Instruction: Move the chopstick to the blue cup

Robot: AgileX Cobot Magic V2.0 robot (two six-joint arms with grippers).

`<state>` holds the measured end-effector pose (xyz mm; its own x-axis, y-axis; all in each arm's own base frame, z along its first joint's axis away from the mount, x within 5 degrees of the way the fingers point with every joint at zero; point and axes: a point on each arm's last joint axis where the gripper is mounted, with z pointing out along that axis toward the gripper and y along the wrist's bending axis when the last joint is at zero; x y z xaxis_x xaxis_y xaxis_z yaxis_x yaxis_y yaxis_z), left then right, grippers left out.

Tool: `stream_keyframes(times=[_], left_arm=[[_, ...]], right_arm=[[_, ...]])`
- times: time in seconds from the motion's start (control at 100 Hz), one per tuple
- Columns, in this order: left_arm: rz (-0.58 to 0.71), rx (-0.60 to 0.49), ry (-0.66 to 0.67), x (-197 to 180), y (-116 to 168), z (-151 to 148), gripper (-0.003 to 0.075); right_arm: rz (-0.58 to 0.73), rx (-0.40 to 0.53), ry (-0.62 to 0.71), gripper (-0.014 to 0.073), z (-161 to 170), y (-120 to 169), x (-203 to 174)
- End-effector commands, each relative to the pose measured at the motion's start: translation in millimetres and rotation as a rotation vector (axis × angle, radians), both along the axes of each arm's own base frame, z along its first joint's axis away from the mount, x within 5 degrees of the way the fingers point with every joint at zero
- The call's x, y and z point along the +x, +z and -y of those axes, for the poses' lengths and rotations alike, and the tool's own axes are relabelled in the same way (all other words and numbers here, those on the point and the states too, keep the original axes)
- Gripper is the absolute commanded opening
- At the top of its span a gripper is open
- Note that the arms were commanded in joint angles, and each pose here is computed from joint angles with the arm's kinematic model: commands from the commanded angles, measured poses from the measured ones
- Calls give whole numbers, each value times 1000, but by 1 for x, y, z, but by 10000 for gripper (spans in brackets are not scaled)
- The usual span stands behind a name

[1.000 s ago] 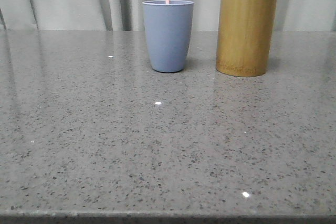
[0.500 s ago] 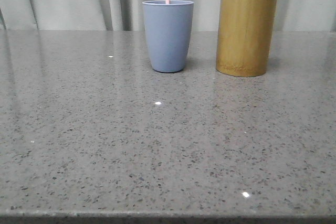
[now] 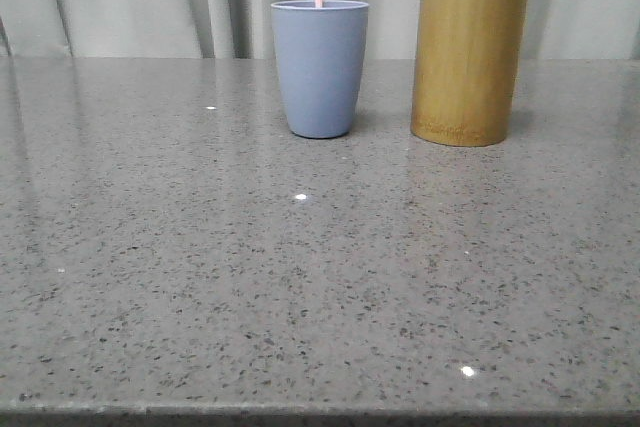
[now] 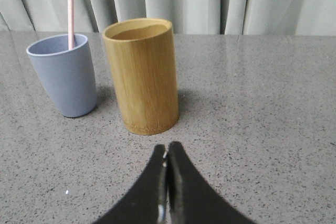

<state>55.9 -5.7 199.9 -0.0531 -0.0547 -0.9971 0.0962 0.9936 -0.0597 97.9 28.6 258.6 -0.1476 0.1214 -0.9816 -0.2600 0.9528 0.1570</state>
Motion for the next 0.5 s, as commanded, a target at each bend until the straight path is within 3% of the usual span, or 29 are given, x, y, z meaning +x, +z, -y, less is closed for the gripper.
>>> stream_keyframes(times=[0.0, 0.49], left_arm=[[102, -16, 7, -2, 6, -1, -19], [102, -16, 7, -2, 6, -1, -19]], right_arm=[[121, 15, -14, -105, 2, 15, -1], [108, 1, -203, -105, 22, -30, -18]])
